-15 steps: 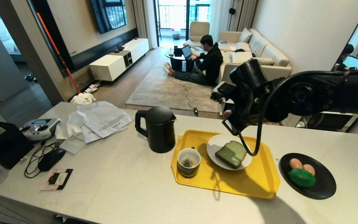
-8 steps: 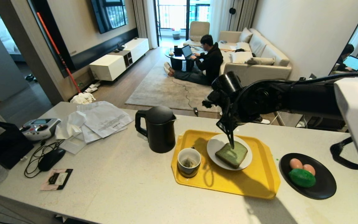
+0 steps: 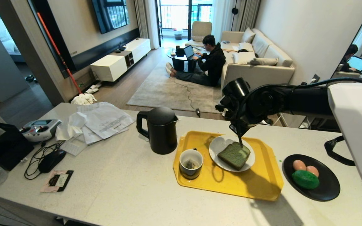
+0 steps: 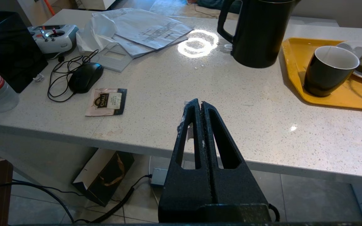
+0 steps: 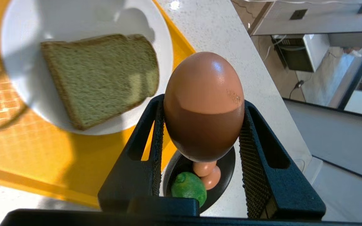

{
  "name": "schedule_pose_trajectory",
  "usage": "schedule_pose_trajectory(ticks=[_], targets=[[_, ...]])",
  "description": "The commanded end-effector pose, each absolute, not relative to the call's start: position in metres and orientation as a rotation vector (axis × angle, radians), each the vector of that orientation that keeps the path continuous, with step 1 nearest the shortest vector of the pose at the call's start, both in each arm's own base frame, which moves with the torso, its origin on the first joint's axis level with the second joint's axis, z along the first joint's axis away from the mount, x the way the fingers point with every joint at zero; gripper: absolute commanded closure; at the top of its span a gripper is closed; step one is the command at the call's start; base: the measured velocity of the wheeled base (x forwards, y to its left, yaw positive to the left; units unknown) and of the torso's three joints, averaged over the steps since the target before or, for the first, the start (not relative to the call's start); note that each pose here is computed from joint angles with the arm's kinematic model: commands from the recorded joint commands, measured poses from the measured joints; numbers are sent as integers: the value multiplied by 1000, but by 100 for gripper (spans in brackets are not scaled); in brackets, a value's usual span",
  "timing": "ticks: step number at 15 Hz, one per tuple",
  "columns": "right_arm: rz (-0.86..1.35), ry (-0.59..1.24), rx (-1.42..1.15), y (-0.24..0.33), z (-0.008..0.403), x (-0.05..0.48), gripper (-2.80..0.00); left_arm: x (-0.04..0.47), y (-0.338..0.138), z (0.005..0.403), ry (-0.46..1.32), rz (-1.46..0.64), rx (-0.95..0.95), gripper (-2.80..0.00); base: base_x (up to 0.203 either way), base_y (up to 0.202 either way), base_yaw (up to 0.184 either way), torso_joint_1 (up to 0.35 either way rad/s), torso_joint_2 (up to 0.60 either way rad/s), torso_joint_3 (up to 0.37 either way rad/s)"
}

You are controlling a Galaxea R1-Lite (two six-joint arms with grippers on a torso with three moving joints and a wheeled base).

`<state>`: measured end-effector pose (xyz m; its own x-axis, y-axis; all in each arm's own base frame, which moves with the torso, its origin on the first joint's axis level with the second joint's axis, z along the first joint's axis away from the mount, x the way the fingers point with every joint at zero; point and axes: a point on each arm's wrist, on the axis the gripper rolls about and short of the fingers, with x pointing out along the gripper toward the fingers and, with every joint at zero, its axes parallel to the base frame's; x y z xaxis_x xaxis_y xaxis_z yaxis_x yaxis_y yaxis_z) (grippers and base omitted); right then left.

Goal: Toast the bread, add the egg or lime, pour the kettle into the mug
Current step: Put the egg in the bowl

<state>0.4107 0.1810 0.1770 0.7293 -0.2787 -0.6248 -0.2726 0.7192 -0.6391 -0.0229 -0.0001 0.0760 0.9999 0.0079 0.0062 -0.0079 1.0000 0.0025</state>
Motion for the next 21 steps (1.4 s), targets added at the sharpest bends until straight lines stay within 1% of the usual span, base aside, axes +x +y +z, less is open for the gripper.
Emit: schedule_pose_trajectory(ticks=[1,21], targets=[[-26,787,-784,171,176,415,0,-23,0,76,-8,8,3,0,0,0,0,0,0,0],[-12,823,-812,173,156,423,0,-23,0,76,-8,9,3,0,0,0,0,0,0,0]])
